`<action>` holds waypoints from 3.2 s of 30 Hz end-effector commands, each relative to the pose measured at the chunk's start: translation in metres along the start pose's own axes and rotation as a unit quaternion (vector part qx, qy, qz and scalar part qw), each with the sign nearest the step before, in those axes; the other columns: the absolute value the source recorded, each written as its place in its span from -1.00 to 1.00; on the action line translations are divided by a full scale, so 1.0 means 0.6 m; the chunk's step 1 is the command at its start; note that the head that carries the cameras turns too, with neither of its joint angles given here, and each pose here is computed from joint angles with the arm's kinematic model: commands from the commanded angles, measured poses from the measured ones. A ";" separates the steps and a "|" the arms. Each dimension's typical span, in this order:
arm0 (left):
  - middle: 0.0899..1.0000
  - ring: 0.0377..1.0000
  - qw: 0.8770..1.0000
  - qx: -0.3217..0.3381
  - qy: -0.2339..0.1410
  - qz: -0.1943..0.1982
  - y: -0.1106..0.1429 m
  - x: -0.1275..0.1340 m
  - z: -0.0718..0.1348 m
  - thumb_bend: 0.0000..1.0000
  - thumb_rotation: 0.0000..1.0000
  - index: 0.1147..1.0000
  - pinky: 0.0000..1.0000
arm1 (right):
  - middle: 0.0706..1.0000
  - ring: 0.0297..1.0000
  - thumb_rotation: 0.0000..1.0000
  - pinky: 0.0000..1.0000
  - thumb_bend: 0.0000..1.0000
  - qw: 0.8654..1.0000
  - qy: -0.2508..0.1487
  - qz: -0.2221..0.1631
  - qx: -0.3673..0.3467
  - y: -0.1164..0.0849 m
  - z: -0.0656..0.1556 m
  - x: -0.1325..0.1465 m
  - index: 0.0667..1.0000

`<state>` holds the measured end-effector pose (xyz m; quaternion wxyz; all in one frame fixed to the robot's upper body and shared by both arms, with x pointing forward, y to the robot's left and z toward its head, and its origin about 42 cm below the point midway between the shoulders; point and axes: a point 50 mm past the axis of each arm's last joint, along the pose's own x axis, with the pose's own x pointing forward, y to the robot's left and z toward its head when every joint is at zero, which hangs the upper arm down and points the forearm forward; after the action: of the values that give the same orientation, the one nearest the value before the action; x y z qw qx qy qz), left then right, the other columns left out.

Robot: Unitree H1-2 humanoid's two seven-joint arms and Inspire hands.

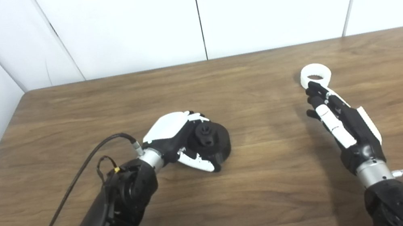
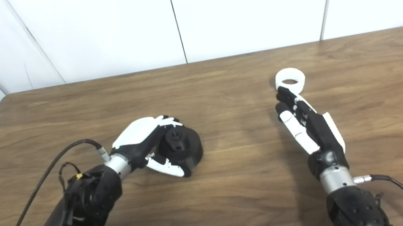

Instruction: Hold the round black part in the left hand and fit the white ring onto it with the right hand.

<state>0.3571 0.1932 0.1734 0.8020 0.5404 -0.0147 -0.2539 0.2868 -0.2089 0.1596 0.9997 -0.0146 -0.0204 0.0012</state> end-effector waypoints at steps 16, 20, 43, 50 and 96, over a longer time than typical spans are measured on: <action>0.87 0.99 0.997 0.027 -0.074 -0.004 -0.035 -0.035 0.071 1.00 -0.15 0.54 0.89 | 0.77 0.82 0.33 0.70 0.13 0.999 -0.044 -0.002 0.013 0.022 0.030 0.001 0.75; 0.88 1.00 0.997 0.024 -0.076 -0.012 -0.045 -0.039 0.078 1.00 -0.13 0.55 0.92 | 0.78 0.82 0.34 0.71 0.13 0.999 -0.043 -0.003 0.011 0.025 0.031 -0.001 0.75; 0.86 0.99 0.998 0.002 -0.066 -0.006 -0.052 -0.036 0.071 1.00 -0.18 0.58 0.87 | 0.79 0.83 0.32 0.71 0.14 0.999 -0.040 -0.001 0.015 0.023 0.030 -0.001 0.75; 0.85 0.99 0.998 -0.018 -0.066 -0.007 -0.054 -0.036 0.066 1.00 -0.21 0.59 0.84 | 0.78 0.81 0.33 0.69 0.14 0.999 -0.043 -0.003 0.011 0.022 0.031 0.001 0.74; 0.82 0.97 0.998 -0.030 -0.049 -0.008 -0.057 -0.035 0.048 1.00 -0.16 0.54 0.85 | 0.65 0.74 -0.30 0.61 0.52 0.895 -0.143 -0.128 -0.402 -0.192 0.289 0.250 0.48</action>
<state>0.3139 0.1639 0.1642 0.8148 0.5013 -0.0542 -0.2859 0.4196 -0.3171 0.3044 0.9074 -0.3857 -0.1157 -0.1203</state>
